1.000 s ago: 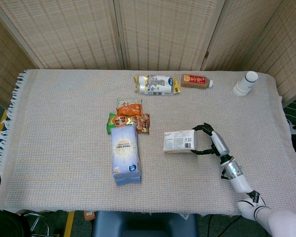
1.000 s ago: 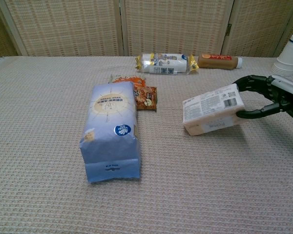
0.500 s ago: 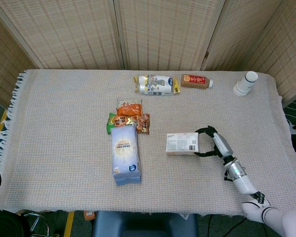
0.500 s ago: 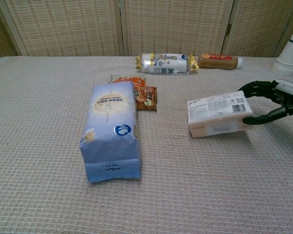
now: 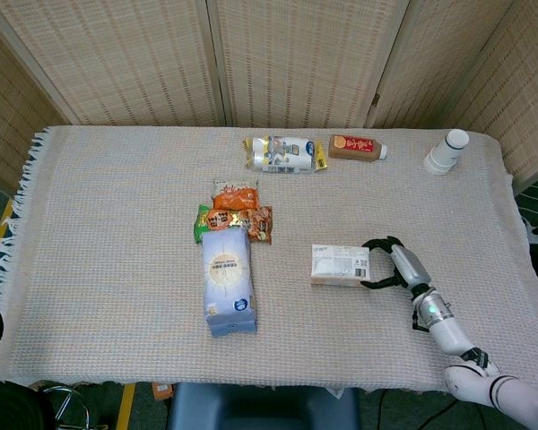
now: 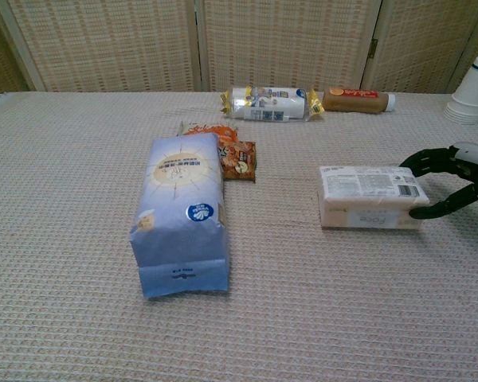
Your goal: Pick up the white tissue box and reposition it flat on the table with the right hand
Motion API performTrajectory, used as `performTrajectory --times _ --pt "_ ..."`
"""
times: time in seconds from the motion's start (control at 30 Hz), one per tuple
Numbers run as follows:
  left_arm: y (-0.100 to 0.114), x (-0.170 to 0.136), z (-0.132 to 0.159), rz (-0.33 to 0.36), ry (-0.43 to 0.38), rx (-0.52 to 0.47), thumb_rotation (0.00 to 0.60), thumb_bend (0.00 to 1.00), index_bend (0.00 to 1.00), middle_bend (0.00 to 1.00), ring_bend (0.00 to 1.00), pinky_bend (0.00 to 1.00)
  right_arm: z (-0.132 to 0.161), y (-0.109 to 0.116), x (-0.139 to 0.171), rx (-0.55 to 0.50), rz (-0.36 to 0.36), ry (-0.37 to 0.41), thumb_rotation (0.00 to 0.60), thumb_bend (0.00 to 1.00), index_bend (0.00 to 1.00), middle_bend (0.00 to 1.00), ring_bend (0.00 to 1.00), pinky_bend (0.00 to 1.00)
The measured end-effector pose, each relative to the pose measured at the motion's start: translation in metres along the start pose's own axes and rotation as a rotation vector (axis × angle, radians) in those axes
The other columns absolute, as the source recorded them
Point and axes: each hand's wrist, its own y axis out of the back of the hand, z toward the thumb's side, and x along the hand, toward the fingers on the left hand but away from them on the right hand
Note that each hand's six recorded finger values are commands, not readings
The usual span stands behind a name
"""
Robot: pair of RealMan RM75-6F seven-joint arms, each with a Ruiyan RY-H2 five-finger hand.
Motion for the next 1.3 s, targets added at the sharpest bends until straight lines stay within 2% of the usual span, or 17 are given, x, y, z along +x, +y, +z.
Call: performTrajectory --times 0.4,0.87,1.07,1.3 --pt "0.0 0.0001 0.0001 -0.002 0.0 0.002 0.6 0.52 0.14 0.0 0.0 0.11 0.0053 0.0041 0.0032 0.09 0.01 -0.032 0.6 0.32 0.38 0.49 0.39 0.0" --pt "0.0007 -0.0004 0.0009 0.002 -0.002 0.004 0.6 0.53 0.15 0.0 0.0 0.11 0.005 0.0034 0.0041 0.135 0.036 -0.079 0.6 0.32 0.33 0.47 0.38 0.0" --pt "0.001 -0.0004 0.0005 0.003 0.0 0.003 0.6 0.52 0.15 0.0 0.0 0.11 0.0051 0.005 0.0054 0.145 0.039 -0.092 0.6 0.22 0.3 0.46 0.37 0.0" --pt "0.0013 -0.0003 0.0004 0.003 0.0 0.002 0.6 0.53 0.15 0.0 0.0 0.11 0.0058 0.0071 0.0075 0.166 0.038 -0.094 0.6 0.16 0.24 0.41 0.33 0.0"
